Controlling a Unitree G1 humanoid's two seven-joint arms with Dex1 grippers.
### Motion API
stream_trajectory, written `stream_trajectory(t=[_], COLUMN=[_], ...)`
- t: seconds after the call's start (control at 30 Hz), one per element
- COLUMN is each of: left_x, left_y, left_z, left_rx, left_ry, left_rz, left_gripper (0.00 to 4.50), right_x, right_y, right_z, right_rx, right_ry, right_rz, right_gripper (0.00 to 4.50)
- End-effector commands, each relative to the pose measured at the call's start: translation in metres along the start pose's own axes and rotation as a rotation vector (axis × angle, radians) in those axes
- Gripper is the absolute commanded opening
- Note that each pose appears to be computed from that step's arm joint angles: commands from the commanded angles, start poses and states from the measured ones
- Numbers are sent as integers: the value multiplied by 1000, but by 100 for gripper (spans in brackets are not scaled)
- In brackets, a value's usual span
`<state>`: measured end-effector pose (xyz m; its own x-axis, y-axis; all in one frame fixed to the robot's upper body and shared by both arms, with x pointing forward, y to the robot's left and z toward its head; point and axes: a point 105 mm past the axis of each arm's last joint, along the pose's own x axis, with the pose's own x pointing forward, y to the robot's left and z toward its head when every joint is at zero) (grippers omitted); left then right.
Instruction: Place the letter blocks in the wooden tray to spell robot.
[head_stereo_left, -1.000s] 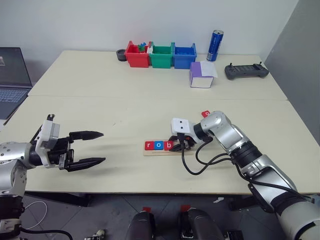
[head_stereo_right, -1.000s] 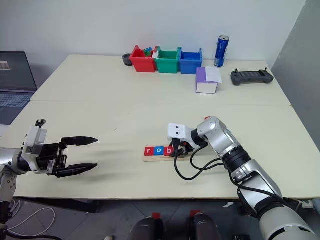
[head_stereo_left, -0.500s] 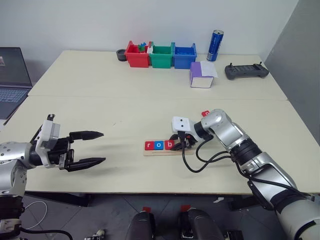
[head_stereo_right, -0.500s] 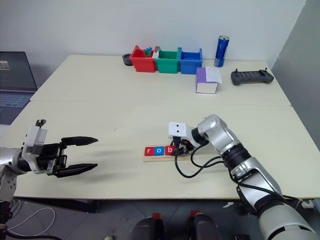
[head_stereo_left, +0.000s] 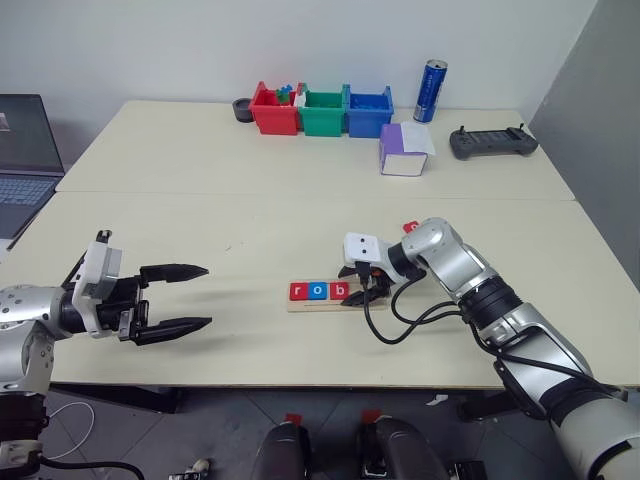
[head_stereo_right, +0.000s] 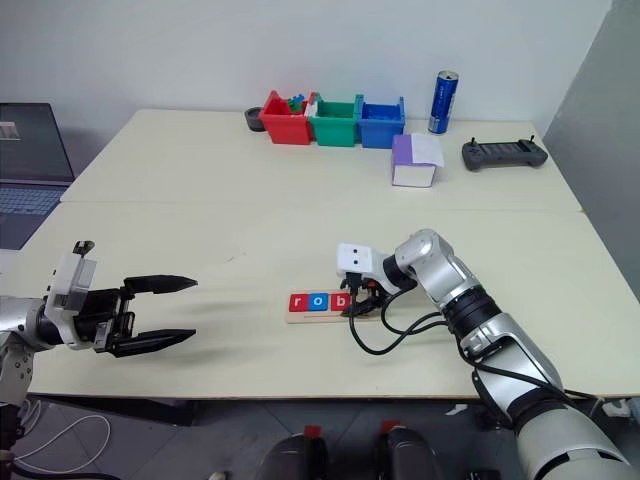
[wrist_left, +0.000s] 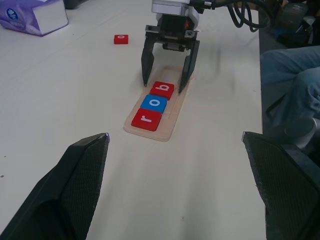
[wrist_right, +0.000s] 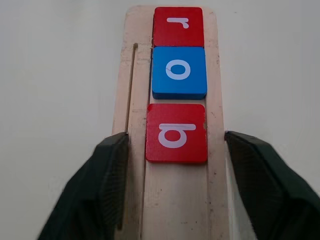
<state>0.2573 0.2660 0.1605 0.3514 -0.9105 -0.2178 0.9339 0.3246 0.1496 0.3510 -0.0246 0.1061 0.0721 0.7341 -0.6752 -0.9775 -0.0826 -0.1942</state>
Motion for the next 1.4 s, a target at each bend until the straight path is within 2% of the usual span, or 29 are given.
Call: stream_trajectory(t=[0.03, 0.13, 0.2, 0.33, 0.4, 0.47, 0.53, 0.6, 0.7, 0.87, 1.4], left_x=[-4, -4, -4, -4, -5, -5, -4, -3, -2, 4, -3], left_y=[2, 2, 2, 2, 2, 2, 2, 2, 4, 9, 8], left_z=[10, 10, 11, 11, 11, 11, 10, 9, 8, 10, 13], left_rx=[46, 46, 47, 50, 50, 48, 43, 39, 37, 48, 58], left_ry=[-9, -9, -10, -11, -11, -11, -12, -12, -10, -24, -17], left_rz=[20, 20, 20, 20, 21, 21, 18, 8, 2, -9, 11], left_gripper=[450, 450, 450, 450, 450, 450, 450, 450, 450, 450, 450], right_x=[-8, -19, -38, -91, -116, -135, -148, -155, -157, -143, -111], right_y=[-4, -5, -10, -36, -52, -61, -64, -63, -65, -74, -91], right_z=[17, 32, 48, 57, 44, 17, -22, -47, -69, -83, -72], right_rx=[-55, -66, -74, 43, 155, 281, 400, 481, 559, 623, 633], right_ry=[-28, -73, -132, -275, -314, -312, -259, -230, -219, -193, -218], right_rz=[-7, -15, -59, -323, -502, -659, -825, -930, -1011, -1035, -997], right_gripper=[446, 446, 446, 446, 446, 446, 446, 446, 446, 446, 446])
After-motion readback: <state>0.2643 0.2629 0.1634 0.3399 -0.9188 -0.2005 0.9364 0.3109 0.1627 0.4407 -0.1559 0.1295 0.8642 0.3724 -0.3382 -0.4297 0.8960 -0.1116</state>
